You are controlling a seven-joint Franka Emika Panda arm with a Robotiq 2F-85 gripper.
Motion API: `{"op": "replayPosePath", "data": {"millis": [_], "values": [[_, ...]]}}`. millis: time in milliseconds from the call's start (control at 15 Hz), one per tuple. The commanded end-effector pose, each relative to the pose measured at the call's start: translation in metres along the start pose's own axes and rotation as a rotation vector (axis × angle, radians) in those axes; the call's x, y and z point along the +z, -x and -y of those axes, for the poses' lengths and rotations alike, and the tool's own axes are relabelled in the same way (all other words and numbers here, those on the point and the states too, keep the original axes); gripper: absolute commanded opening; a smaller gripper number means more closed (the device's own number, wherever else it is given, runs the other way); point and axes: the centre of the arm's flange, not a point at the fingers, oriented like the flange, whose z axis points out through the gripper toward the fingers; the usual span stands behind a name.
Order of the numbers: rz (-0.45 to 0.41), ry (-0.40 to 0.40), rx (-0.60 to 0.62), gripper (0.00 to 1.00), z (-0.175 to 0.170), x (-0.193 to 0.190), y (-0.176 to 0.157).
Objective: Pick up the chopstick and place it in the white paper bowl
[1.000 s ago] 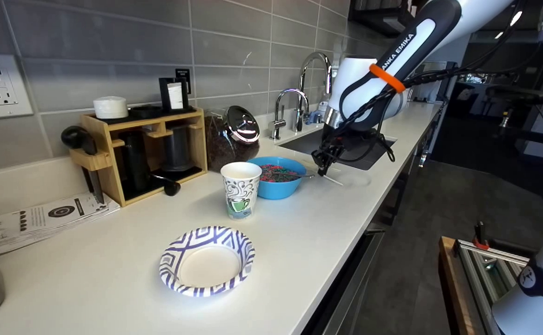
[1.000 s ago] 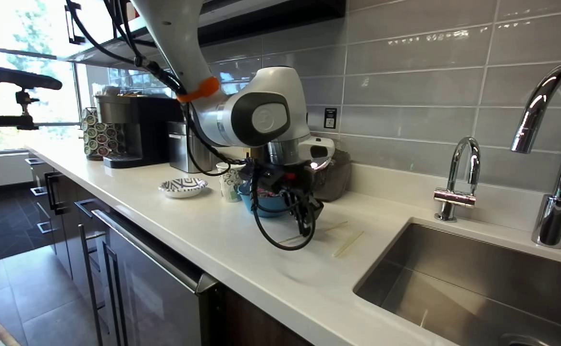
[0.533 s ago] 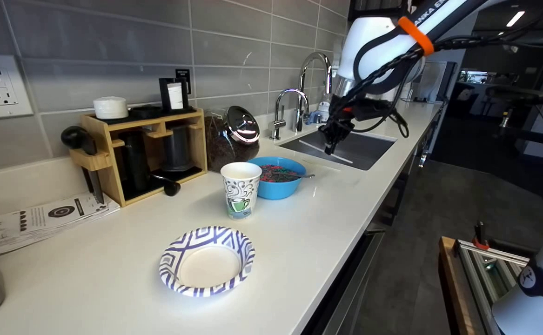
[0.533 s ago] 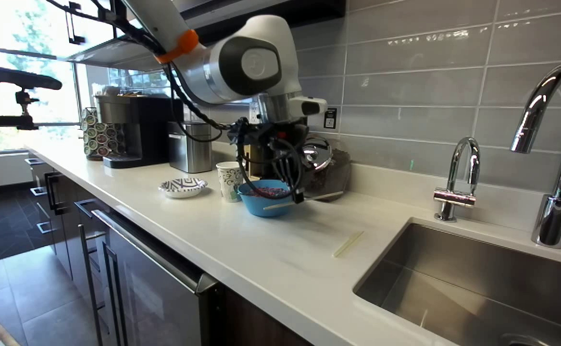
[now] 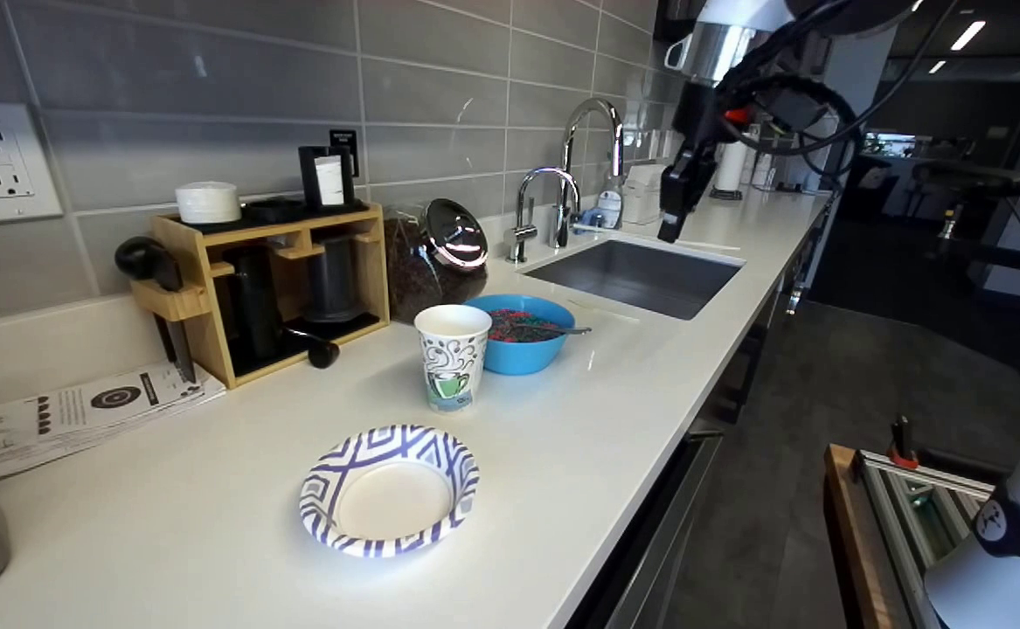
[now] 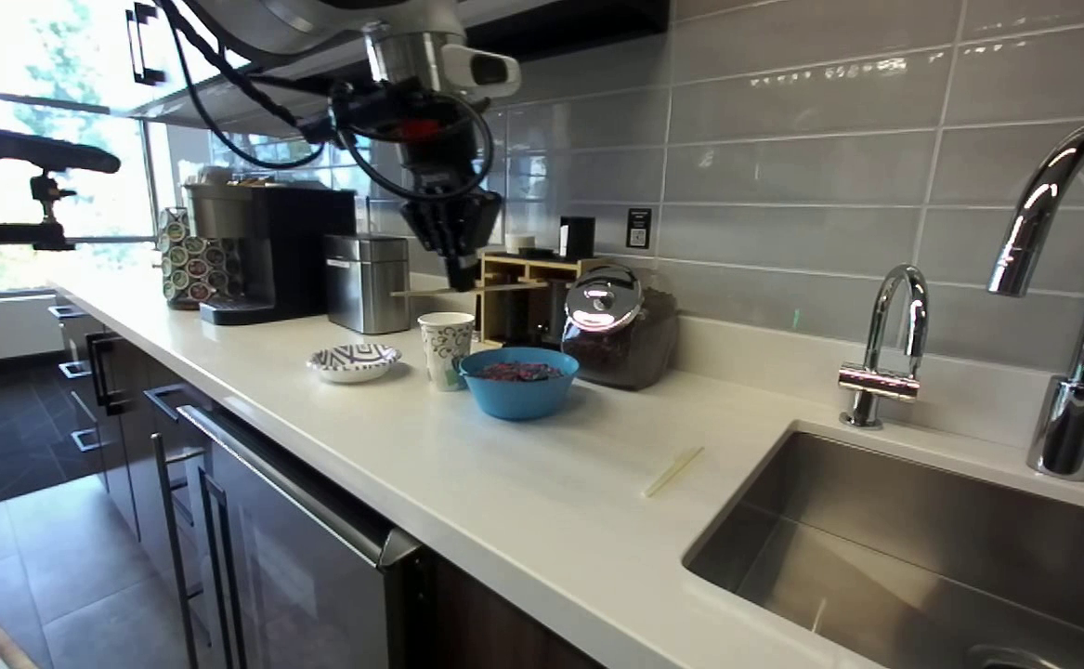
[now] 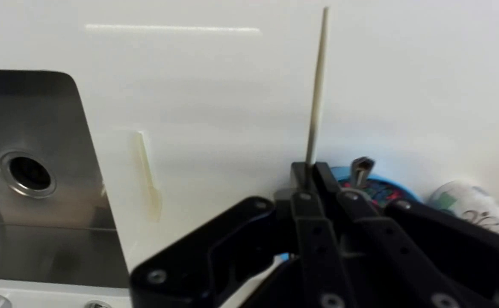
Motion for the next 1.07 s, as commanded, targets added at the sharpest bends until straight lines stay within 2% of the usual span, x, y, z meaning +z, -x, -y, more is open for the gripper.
{"op": "replayPosePath", "data": {"millis": [0,267,533,600,667,1000], "values": [[0.04,-0.062,-0.188,0.01,0.049,-0.038,0.028],[0.092,-0.117,-0.393,0.01,0.113,-0.054,0.035],[0.166,-0.17,-0.571,0.01,0.179,-0.035,0.031],[0.101,-0.14,-0.5,0.01,0.156,-0.045,0.045],[0.112,-0.139,-0.515,0.06,0.164,-0.041,0.045],[0.105,-0.138,-0.496,0.06,0.158,-0.044,0.043]]}}
